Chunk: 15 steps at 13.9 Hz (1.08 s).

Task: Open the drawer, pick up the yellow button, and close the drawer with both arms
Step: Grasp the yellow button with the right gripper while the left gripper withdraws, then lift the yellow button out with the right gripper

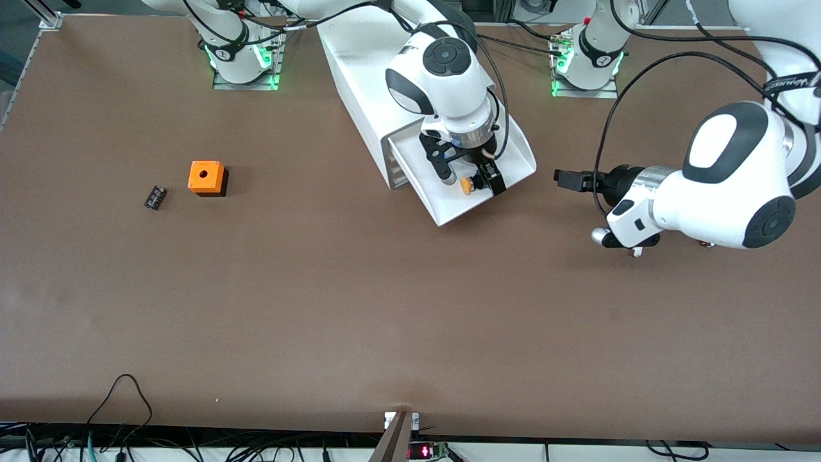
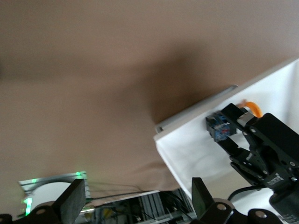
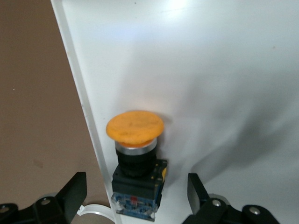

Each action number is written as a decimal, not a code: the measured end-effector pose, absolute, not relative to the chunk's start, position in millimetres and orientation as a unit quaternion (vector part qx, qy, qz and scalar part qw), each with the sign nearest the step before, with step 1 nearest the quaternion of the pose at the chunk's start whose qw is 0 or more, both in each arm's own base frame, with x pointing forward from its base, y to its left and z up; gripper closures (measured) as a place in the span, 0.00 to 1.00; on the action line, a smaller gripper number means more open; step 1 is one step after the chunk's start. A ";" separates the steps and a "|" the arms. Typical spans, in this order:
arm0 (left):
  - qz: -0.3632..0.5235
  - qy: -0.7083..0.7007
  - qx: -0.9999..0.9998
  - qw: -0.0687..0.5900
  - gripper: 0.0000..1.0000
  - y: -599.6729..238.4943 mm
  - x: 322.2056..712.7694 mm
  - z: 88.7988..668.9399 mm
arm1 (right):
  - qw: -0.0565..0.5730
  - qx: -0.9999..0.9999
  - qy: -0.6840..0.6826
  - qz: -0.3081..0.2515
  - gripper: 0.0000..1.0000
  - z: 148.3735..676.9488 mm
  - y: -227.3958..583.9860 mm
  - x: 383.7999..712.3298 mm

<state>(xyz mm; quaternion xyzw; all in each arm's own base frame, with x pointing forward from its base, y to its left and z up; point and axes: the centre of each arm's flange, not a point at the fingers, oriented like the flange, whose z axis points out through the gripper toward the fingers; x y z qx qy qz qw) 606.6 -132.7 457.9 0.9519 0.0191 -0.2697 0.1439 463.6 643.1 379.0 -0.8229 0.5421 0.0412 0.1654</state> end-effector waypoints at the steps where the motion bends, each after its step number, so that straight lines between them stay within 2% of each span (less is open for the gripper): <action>1: -0.255 0.018 0.958 0.129 0.00 -127.7 608.0 470.8 | 0.165 -0.823 0.542 0.041 0.08 378.7 643.2 463.6; 2: -0.247 0.016 0.962 0.112 0.00 -123.5 607.8 481.9 | 0.166 -0.824 0.541 0.041 0.08 379.7 643.6 463.4; 3: -0.242 0.014 0.966 0.087 0.00 -119.7 606.9 487.7 | 0.167 -0.825 0.539 0.041 0.14 380.6 643.7 463.6; 4: -0.234 0.010 0.971 0.056 0.00 -117.0 607.5 488.4 | 0.168 -0.825 0.538 0.041 0.22 381.6 643.9 463.6; 6: -0.219 -0.006 0.976 0.013 0.00 -122.7 608.5 486.0 | 0.170 -0.825 0.538 0.040 0.51 384.7 644.8 463.4; 7: -0.209 -0.010 0.978 0.006 0.00 -128.3 609.9 486.2 | 0.172 -0.825 0.537 0.040 0.58 386.9 645.3 463.4; 12: -0.182 0.046 0.982 -0.004 0.00 -127.9 618.0 486.9 | 0.151 -0.834 0.530 0.038 0.58 412.9 638.7 468.8; 15: -0.142 0.099 0.985 -0.001 0.00 -150.8 625.4 478.4 | 0.158 -0.849 0.504 0.023 0.58 461.1 605.2 502.7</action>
